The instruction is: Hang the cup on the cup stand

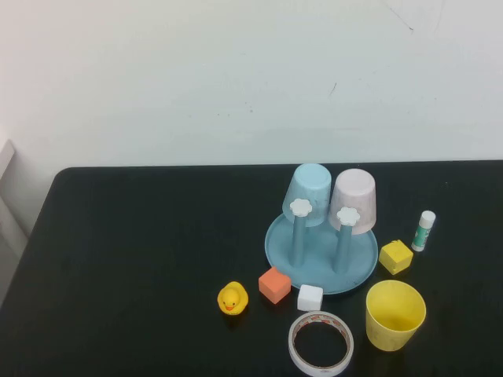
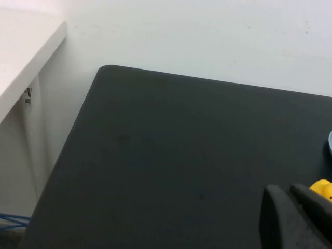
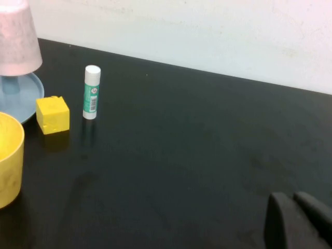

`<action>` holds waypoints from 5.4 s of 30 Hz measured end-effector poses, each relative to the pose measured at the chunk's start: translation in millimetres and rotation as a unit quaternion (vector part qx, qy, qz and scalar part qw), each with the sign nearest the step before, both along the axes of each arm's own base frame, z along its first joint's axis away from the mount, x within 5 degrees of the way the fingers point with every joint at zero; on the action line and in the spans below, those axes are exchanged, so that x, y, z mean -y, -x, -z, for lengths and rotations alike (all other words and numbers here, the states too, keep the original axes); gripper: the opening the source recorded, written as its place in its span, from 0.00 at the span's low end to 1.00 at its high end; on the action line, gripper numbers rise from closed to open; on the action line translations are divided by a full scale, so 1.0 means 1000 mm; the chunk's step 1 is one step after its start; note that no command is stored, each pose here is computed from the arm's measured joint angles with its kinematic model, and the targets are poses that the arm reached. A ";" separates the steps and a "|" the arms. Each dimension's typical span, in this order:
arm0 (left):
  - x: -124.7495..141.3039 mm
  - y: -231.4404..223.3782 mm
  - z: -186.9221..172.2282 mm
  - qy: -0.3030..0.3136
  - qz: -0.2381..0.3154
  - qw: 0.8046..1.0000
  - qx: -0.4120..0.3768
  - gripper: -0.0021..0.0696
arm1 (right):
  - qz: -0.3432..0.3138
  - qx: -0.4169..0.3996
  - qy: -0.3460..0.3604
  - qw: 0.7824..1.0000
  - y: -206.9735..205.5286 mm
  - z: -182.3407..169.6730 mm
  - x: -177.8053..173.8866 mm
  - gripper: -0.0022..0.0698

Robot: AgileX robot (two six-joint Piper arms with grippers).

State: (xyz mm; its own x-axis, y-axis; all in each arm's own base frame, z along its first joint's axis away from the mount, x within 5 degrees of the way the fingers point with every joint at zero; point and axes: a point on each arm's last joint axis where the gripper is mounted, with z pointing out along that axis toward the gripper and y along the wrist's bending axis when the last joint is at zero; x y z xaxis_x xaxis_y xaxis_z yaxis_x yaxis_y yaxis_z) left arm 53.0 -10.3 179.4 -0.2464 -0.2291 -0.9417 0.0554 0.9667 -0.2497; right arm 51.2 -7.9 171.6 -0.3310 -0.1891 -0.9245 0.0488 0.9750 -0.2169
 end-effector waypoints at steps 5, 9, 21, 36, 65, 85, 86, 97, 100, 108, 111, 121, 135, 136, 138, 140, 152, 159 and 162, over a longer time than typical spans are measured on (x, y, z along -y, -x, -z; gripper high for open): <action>0.000 0.000 -0.001 0.012 0.000 1.000 0.002 0.03 | 0.000 0.000 -0.001 1.000 0.000 0.000 0.000 0.03; 0.006 0.000 -0.005 0.159 0.001 0.987 0.003 0.03 | -0.003 0.003 -0.039 0.999 0.000 0.000 -0.003 0.03; 0.001 -0.002 -0.023 0.428 -0.041 0.900 0.065 0.03 | -0.015 0.025 -0.472 0.881 -0.002 -0.007 -0.029 0.03; 0.003 -0.002 -0.057 0.188 -0.001 0.976 0.112 0.03 | -0.040 0.028 -0.418 0.907 -0.001 -0.007 -0.030 0.03; 0.143 -0.156 -0.123 -0.339 0.369 0.812 -0.302 0.03 | -0.067 0.008 -0.378 0.923 0.000 -0.004 -0.033 0.03; 0.339 -0.225 -0.058 -0.297 0.459 0.755 -0.362 0.41 | -0.116 0.014 -0.338 0.934 0.001 -0.007 -0.039 0.03; 0.345 -0.229 -0.052 -0.285 0.457 0.756 -0.371 0.49 | -0.119 0.016 -0.335 0.935 0.001 -0.007 -0.039 0.03; 0.386 -0.260 0.006 -0.257 0.437 0.762 -0.402 0.75 | -0.137 0.024 -0.313 0.940 0.001 -0.009 -0.040 0.03; 0.391 -0.267 0.024 -0.262 0.425 0.765 -0.407 0.75 | -0.138 0.025 -0.311 0.940 0.001 -0.009 -0.040 0.03; 0.395 -0.274 0.053 -0.266 0.399 0.769 -0.422 0.58 | -0.141 0.027 -0.309 0.940 0.001 -0.009 -0.041 0.03; 0.397 -0.276 0.053 -0.262 0.400 0.776 -0.411 0.41 | -0.142 0.026 -0.310 0.940 0.001 -0.009 -0.041 0.03; 0.400 -0.272 0.052 -0.249 0.423 0.766 -0.415 0.05 | -0.144 0.025 -0.310 0.940 0.002 -0.009 -0.041 0.03; 0.387 -0.240 -0.066 -0.372 0.456 0.753 -0.295 0.04 | -0.148 0.024 -0.307 0.940 0.002 -0.009 -0.042 0.03; 0.385 -0.234 -0.075 -0.380 0.456 0.753 -0.285 0.04 | -0.148 0.024 -0.307 0.940 0.002 -0.009 -0.042 0.03; 0.381 -0.219 -0.092 -0.395 0.459 0.752 -0.260 0.04 | -0.148 0.024 -0.307 0.940 0.002 -0.009 -0.042 0.03; 0.375 -0.206 -0.102 -0.407 0.458 0.752 -0.243 0.04 | -0.148 0.024 -0.307 0.940 0.002 -0.009 -0.042 0.03; 0.280 -0.155 -0.113 -0.383 0.387 0.827 -0.137 0.04 | -0.148 0.025 -0.310 0.939 0.002 -0.009 -0.042 0.03; 0.216 -0.138 -0.095 -0.375 0.278 0.882 -0.061 0.04 | -0.149 0.027 -0.318 0.936 0.002 -0.010 -0.042 0.03; 0.202 -0.131 -0.096 -0.343 0.261 0.902 -0.013 0.04 | -0.153 0.028 -0.347 0.925 0.002 -0.012 -0.044 0.03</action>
State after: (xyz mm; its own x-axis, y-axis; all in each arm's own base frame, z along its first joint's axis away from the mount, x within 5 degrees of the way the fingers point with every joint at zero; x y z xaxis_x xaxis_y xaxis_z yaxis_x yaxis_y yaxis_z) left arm 184.1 -212.0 275.6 -0.1755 0.5582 -0.8109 0.5506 0.7385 0.3892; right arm 49.0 36.5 183.3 -0.3085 0.3792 -0.8723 -0.2611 0.8481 0.4610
